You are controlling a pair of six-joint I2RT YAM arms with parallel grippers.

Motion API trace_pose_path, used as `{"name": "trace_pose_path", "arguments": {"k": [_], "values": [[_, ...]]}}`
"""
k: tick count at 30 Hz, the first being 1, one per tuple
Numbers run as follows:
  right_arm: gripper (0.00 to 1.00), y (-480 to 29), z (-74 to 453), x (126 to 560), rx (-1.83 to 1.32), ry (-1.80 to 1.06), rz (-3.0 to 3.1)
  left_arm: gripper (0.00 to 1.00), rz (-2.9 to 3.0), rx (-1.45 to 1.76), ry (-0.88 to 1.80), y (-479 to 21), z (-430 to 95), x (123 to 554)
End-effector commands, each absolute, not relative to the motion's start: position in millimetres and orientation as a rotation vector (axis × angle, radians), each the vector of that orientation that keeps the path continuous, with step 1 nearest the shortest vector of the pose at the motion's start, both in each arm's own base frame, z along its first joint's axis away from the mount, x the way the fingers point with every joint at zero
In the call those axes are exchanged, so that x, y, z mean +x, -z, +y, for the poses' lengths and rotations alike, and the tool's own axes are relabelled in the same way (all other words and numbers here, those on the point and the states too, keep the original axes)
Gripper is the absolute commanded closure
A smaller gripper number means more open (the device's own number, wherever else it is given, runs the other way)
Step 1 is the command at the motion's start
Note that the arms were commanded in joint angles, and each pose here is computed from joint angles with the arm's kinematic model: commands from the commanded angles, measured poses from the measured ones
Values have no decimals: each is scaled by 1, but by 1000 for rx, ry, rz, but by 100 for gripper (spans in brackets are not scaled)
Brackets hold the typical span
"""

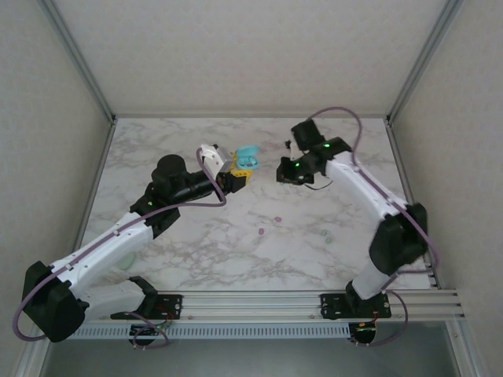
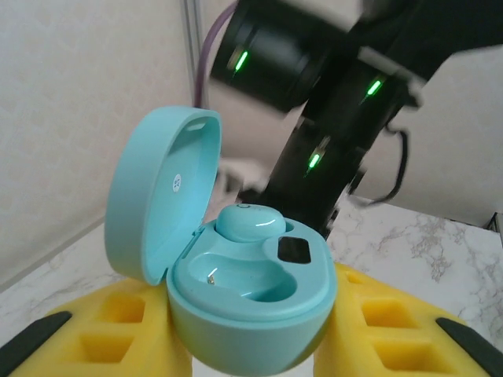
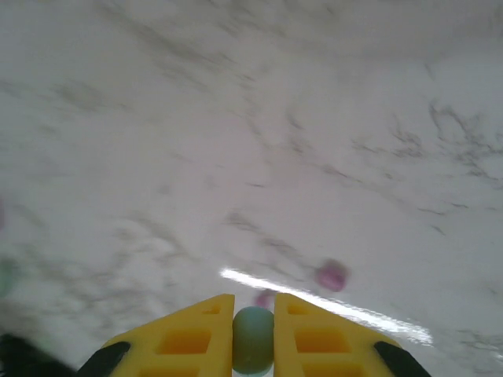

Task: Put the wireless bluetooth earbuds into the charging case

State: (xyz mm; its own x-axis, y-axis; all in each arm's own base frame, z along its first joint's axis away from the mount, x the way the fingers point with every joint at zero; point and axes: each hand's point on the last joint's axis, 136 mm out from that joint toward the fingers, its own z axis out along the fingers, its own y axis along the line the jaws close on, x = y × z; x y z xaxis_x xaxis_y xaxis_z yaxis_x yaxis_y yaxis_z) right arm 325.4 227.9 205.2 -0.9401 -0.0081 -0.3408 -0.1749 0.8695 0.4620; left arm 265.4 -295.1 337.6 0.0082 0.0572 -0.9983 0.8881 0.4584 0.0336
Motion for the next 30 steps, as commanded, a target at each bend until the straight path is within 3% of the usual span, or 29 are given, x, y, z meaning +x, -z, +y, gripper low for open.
{"name": "trace_pose_path", "arguments": {"k": [1, 7, 13, 30], "values": [[84, -254, 242, 311, -137, -986, 2580, 85, 1382, 889, 786, -349, -293, 267], [84, -338, 264, 285, -241, -1330, 2321, 85, 1375, 905, 800, -348, -299, 270], [83, -384, 285, 266, -346, -1488, 2152, 86, 1371, 921, 806, -347, -305, 272], [82, -378, 313, 264, -382, -1489, 2169, 85, 1364, 925, 823, -349, -311, 274]]}}
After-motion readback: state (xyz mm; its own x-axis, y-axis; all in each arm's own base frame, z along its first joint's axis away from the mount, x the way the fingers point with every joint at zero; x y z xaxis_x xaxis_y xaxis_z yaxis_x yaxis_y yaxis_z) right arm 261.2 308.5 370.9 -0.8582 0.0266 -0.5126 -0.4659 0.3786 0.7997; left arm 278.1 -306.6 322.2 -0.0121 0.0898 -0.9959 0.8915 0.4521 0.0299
